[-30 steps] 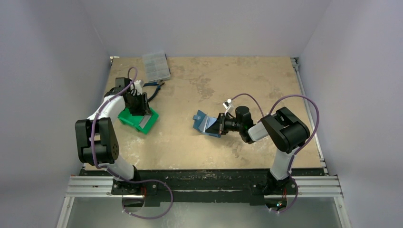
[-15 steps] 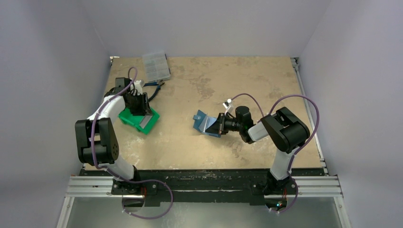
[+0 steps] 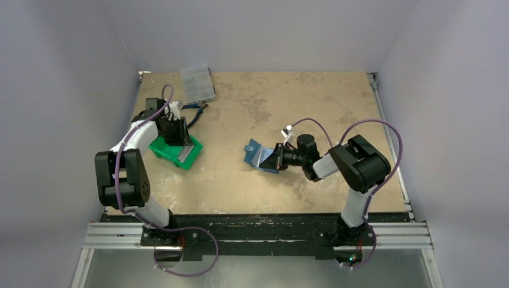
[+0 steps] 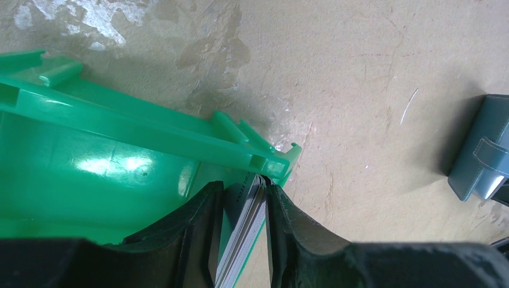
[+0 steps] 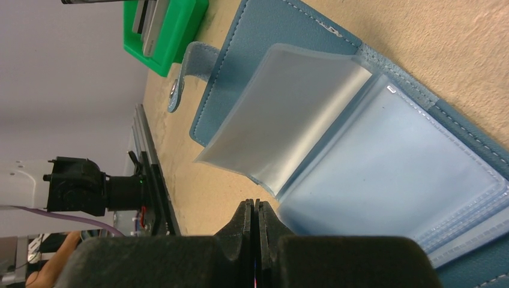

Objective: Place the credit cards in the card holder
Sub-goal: Pick up the credit card from the storage box, then insert the credit card into the card holder.

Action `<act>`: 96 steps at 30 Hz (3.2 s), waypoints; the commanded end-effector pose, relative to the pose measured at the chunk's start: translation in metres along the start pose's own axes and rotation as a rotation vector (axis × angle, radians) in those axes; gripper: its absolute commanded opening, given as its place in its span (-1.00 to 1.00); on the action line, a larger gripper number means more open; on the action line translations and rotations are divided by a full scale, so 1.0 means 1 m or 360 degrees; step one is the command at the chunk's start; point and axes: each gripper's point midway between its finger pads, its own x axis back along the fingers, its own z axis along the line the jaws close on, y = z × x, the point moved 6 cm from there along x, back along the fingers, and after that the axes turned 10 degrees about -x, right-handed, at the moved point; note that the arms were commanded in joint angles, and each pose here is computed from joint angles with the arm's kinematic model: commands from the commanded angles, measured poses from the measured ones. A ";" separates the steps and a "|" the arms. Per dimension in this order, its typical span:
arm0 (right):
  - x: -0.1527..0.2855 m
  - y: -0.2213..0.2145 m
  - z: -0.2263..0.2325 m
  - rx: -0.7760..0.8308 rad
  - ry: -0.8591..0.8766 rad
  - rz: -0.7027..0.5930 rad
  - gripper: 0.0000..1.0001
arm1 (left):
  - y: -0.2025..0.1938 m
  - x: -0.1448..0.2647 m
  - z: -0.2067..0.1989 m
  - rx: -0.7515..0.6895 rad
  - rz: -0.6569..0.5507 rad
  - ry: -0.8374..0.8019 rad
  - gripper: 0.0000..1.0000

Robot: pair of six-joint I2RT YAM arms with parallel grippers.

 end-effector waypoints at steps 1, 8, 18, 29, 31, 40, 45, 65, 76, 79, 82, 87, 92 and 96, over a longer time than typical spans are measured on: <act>-0.004 0.008 0.011 0.0062 0.0084 -0.0012 -0.96 | 0.014 0.016 -0.008 -0.0014 -0.0095 -0.0069 -0.32; -0.004 0.008 0.011 0.0061 0.0087 -0.0013 -0.96 | 0.014 0.016 -0.010 -0.0016 -0.0102 -0.0087 -0.25; -0.005 0.007 0.011 0.0057 0.0090 -0.0007 -0.96 | 0.014 0.016 -0.011 -0.0018 -0.0097 -0.0106 -0.32; -0.006 0.007 0.011 0.0051 0.0093 0.0002 -0.96 | 0.016 0.019 -0.011 -0.0022 -0.0114 -0.0099 -0.51; -0.006 0.006 0.011 0.0050 0.0094 0.0004 -0.96 | 0.017 0.020 -0.011 -0.0024 -0.0120 -0.0098 -0.52; -0.007 0.005 0.010 0.0038 0.0097 0.0018 -0.96 | 0.020 0.026 -0.012 -0.0044 -0.0127 -0.0088 -0.60; -0.008 0.005 0.010 0.0035 0.0099 0.0020 -0.96 | 0.021 0.027 -0.010 -0.0043 -0.0112 -0.0051 -0.68; 0.000 0.011 0.022 0.0100 0.0046 -0.0054 -0.96 | 0.072 0.114 -0.009 0.0031 -0.0354 0.0387 -1.00; 0.030 0.035 0.029 0.0256 -0.0370 -0.0225 -0.82 | 0.082 0.122 -0.191 -0.0196 -0.0816 -0.0666 -1.00; 0.037 0.037 0.022 0.0191 -0.0315 -0.0238 -0.82 | 0.067 0.092 -0.236 -0.0265 -0.0767 -0.0793 -1.00; 0.036 0.038 0.005 0.0132 -0.0312 -0.0212 -0.90 | 0.050 0.051 -0.273 -0.0343 -0.0593 -0.0868 -1.00; 0.033 0.038 -0.012 0.0064 -0.0317 -0.0215 -1.00 | 0.022 -0.002 -0.318 -0.0497 -0.0388 -0.0902 -1.00; 0.029 0.033 -0.026 -0.0021 -0.0307 -0.0183 -1.00 | 0.010 -0.043 -0.316 -0.0549 -0.0205 -0.0792 -1.00; 0.028 0.032 -0.031 -0.0044 -0.0329 -0.0181 -1.00 | 0.008 -0.067 -0.308 -0.0583 -0.0120 -0.0702 -1.00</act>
